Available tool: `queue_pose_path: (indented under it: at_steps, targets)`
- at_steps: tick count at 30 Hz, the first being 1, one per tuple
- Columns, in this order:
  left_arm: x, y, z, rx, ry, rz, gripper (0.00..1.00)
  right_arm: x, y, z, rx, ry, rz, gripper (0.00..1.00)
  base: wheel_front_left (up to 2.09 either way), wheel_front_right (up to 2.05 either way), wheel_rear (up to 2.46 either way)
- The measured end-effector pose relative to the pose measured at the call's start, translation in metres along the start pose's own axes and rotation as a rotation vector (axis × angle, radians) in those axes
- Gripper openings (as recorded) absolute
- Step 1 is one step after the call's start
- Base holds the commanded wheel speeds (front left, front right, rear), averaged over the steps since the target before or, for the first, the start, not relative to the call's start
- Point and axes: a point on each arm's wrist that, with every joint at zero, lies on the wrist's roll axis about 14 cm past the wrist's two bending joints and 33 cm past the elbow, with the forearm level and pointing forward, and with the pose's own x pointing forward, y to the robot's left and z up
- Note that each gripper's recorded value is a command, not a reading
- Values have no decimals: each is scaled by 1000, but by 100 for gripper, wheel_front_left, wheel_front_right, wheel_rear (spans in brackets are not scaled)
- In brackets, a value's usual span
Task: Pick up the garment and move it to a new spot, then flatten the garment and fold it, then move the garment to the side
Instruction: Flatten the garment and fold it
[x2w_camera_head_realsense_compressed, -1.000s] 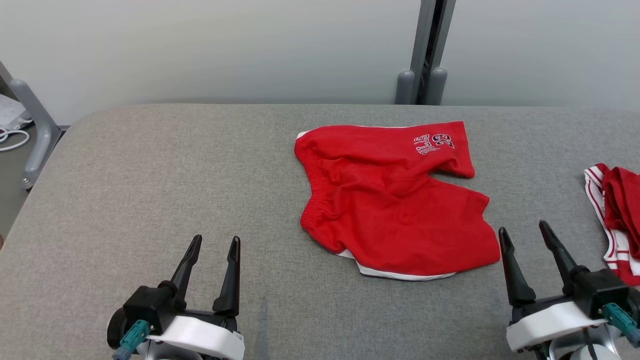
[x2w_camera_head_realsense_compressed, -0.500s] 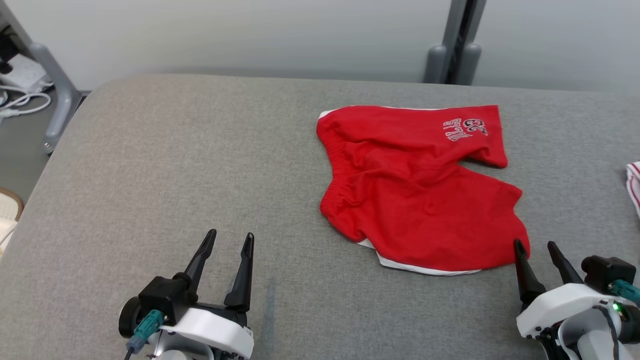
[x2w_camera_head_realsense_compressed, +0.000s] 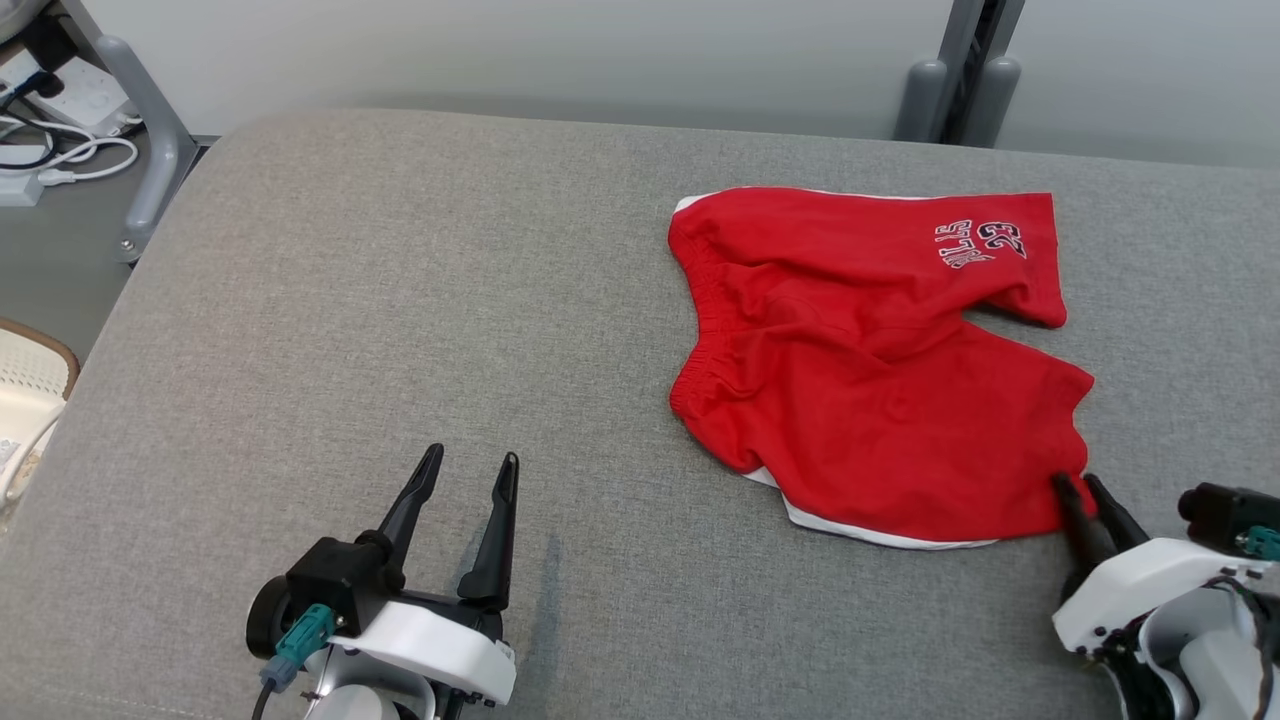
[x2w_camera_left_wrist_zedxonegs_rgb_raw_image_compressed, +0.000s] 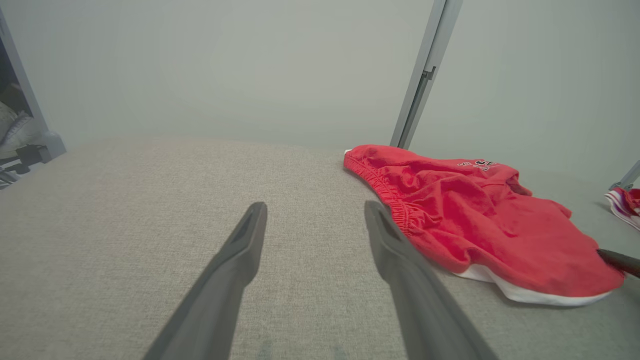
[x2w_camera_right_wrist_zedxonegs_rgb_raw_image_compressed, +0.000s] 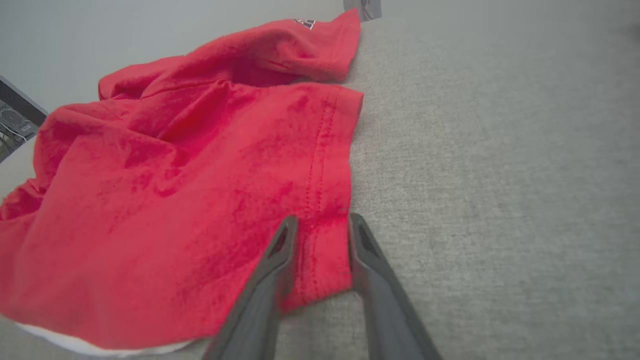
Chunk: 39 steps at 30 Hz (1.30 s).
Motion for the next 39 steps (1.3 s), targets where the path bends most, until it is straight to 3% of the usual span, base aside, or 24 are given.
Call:
queue_pose_path:
  at_steps: [9, 18, 29, 39]
  targets:
    - [1, -7, 4, -13, -14, -16, 100, -3, -4, 41, -54, -125, 5, 0, 0, 0, 0]
    - [1, -15, 9, -26, -30, -35, 100, -12, -3, 60, -104, -182, 20, 0, 0, 0, 0]
    - [3, -18, 14, -51, -48, -40, 100, -43, 21, 126, -278, -426, 73, 0, 0, 0, 0]
    - [1, -23, 17, -77, -59, -56, 100, -75, 45, 130, -404, -512, 92, 0, 0, 0, 0]
